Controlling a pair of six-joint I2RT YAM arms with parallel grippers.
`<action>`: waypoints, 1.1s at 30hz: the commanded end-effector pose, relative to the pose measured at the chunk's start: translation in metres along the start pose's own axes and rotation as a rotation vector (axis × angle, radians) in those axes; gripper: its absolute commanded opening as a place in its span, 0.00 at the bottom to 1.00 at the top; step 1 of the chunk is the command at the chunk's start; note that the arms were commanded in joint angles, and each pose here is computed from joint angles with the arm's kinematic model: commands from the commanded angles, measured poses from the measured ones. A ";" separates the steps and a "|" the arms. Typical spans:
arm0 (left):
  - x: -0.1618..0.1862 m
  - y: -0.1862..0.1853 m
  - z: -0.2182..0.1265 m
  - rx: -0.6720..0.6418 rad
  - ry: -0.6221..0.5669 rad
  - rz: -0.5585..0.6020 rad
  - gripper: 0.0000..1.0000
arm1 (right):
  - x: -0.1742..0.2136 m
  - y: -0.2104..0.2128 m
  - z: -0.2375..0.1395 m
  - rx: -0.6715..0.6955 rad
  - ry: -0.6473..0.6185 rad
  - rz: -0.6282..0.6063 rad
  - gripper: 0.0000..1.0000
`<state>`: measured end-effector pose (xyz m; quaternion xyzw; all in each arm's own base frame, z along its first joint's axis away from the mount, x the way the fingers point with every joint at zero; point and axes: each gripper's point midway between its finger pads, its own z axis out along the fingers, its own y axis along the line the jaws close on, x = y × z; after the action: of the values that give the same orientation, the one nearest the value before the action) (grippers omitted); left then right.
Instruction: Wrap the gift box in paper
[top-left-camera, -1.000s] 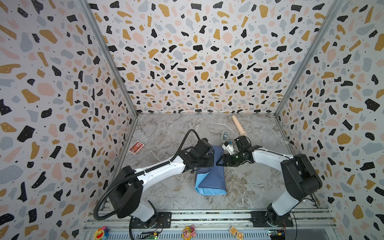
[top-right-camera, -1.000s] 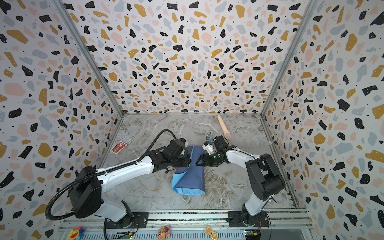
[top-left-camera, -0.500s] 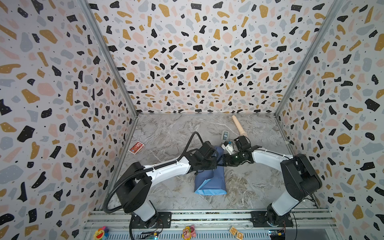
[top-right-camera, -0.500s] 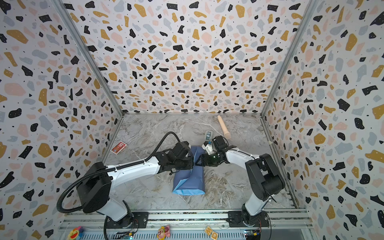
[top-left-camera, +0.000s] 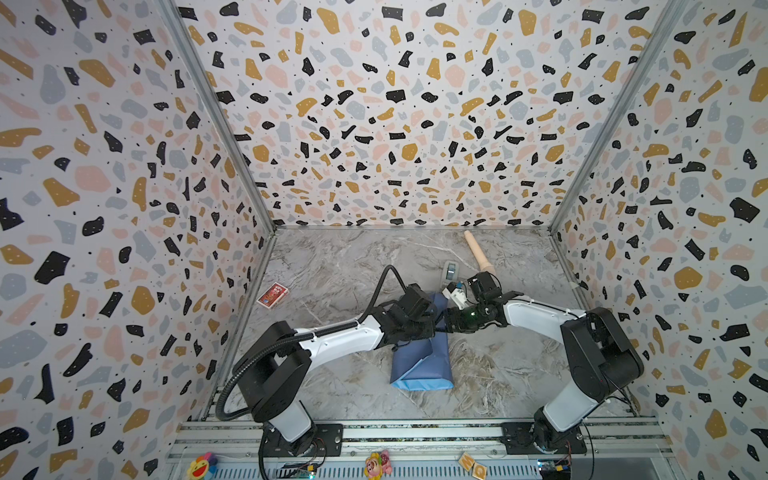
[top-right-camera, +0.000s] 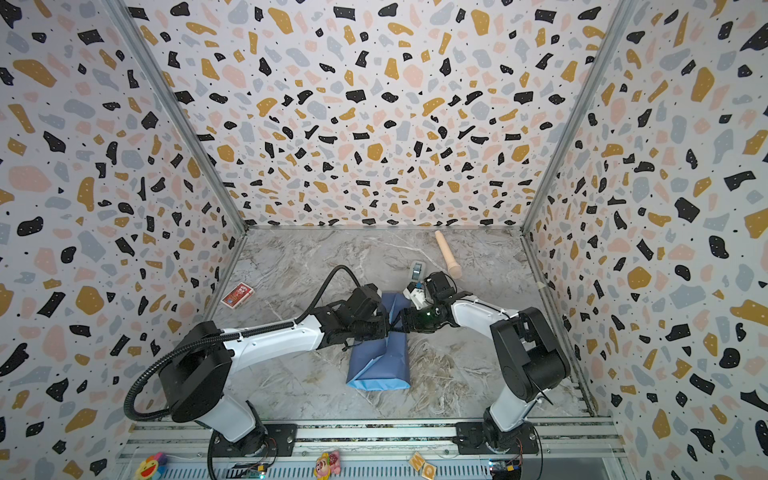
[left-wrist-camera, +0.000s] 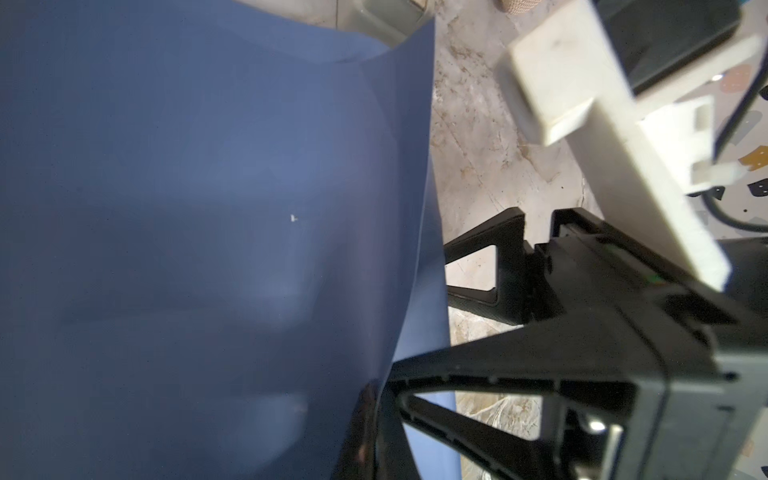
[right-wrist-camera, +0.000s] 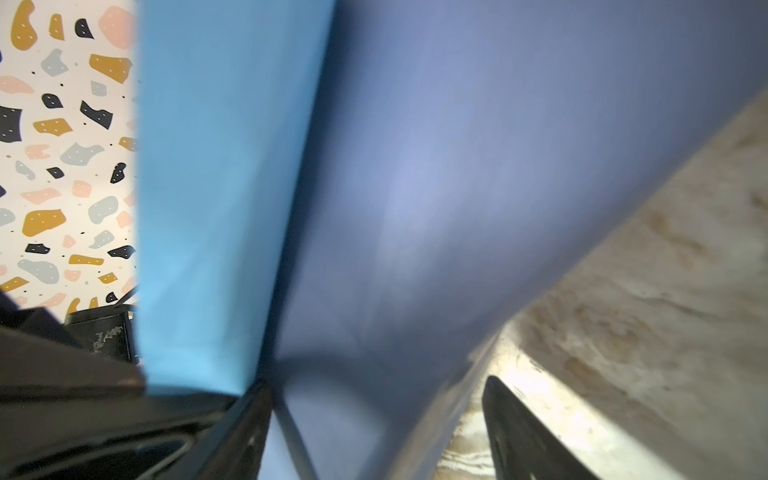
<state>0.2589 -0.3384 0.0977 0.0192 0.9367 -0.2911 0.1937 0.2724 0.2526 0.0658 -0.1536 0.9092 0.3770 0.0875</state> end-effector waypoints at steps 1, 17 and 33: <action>0.001 0.005 0.000 -0.004 -0.022 -0.008 0.00 | 0.031 -0.032 0.010 0.143 0.090 0.066 0.79; 0.017 0.023 0.008 -0.038 0.011 -0.008 0.00 | 0.012 -0.023 -0.005 0.111 0.032 0.074 0.79; 0.018 0.026 0.007 -0.050 0.017 0.008 0.00 | 0.013 -0.022 -0.021 0.055 -0.019 0.127 0.79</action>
<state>0.2604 -0.3377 0.0951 0.0167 0.9279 -0.3064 0.2117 0.2764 0.2295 0.0697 -0.0999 0.9175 0.3749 0.0870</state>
